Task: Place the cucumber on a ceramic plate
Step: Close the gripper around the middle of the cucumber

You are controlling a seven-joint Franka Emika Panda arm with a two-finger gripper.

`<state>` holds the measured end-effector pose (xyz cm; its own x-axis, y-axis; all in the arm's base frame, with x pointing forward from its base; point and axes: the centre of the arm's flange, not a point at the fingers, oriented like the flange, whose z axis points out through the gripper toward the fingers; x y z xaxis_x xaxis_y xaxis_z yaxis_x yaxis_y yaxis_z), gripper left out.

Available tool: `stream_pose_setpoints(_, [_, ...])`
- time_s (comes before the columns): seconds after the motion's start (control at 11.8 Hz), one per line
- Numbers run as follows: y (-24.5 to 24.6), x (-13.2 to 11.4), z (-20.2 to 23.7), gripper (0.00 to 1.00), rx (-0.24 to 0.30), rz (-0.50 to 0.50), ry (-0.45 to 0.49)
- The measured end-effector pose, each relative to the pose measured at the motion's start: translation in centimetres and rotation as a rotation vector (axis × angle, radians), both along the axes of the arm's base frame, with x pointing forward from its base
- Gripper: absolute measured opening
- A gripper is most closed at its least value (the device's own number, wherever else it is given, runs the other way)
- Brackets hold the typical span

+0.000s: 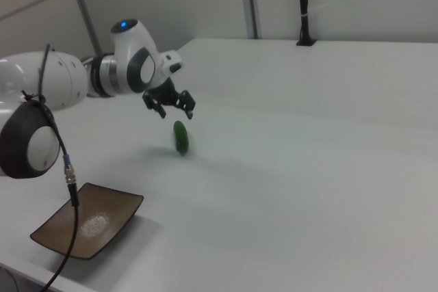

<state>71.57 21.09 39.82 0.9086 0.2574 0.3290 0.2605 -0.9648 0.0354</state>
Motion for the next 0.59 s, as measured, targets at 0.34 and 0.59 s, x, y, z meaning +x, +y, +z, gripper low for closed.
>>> stream_pose_setpoints(0.34, [4.1, 0.6, -7.5, 1.0, -0.019, 0.076, -0.009])
stream_pose_setpoints(0.59, [3.9, 1.0, -8.1, 1.0, -0.056, 0.096, -0.025])
